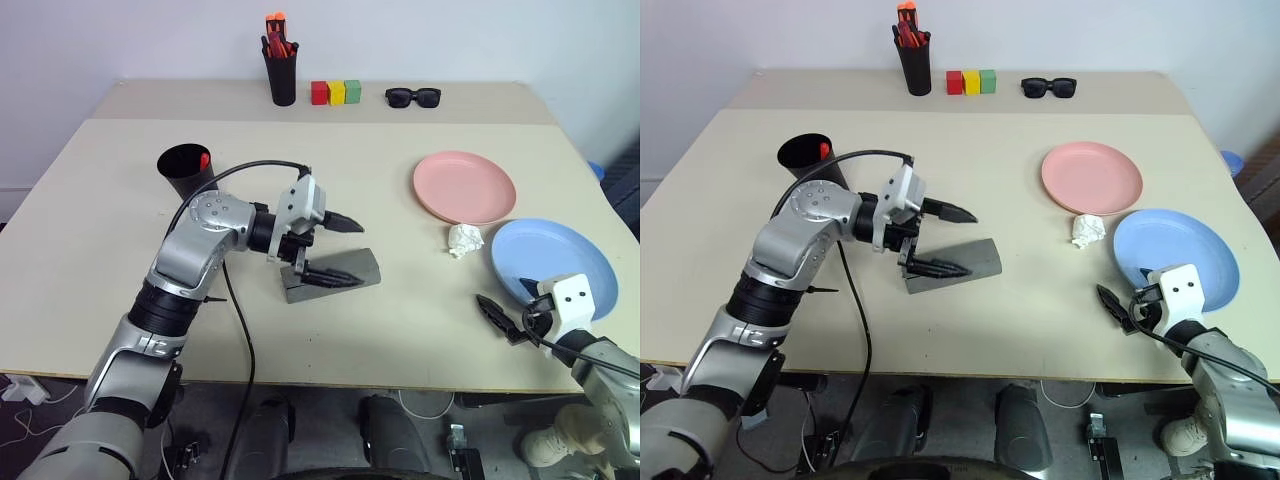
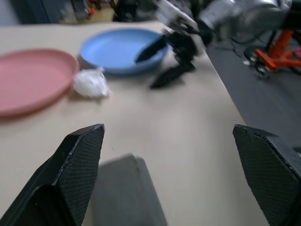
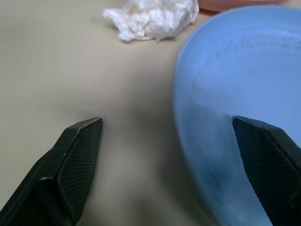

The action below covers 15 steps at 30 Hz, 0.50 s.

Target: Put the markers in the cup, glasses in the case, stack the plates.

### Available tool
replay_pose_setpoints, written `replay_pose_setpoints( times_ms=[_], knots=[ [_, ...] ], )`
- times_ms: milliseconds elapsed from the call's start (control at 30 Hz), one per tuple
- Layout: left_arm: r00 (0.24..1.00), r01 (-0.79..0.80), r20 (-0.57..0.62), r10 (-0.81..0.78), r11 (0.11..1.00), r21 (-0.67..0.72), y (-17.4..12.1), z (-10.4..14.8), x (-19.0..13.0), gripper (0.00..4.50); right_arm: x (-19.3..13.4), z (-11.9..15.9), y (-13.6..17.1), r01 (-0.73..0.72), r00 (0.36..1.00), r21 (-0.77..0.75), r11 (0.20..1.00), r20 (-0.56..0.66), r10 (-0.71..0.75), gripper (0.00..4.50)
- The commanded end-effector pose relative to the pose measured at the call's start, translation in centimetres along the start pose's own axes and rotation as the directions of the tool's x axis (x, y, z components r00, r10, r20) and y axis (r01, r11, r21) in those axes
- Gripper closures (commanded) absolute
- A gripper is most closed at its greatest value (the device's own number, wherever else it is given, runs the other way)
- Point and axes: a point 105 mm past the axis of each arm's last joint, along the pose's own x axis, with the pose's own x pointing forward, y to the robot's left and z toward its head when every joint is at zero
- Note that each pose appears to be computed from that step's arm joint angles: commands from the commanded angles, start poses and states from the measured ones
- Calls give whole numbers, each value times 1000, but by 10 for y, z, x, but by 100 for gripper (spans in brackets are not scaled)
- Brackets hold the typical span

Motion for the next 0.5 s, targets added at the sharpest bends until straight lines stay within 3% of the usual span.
replay_pose_setpoints(
  times_ms=[33, 267, 500],
  knots=[
    [999, 35, -24, -35, 999, 32, -8, 4, -2, 0, 5, -7, -7, 17, 1000, 14, 1000, -19, -17, 91],
    [996, 51, -77, -49, 999, 20, -14, -7, -7, 0, 7, -4, -4, -7, 1000, 24, 1000, -6, 7, 445],
    [997, 29, -74, -28, 999, 17, -11, -8, -9, 0, 8, 14, -12, 77, 997, -77, 994, 33, -74, 445]
  ],
)
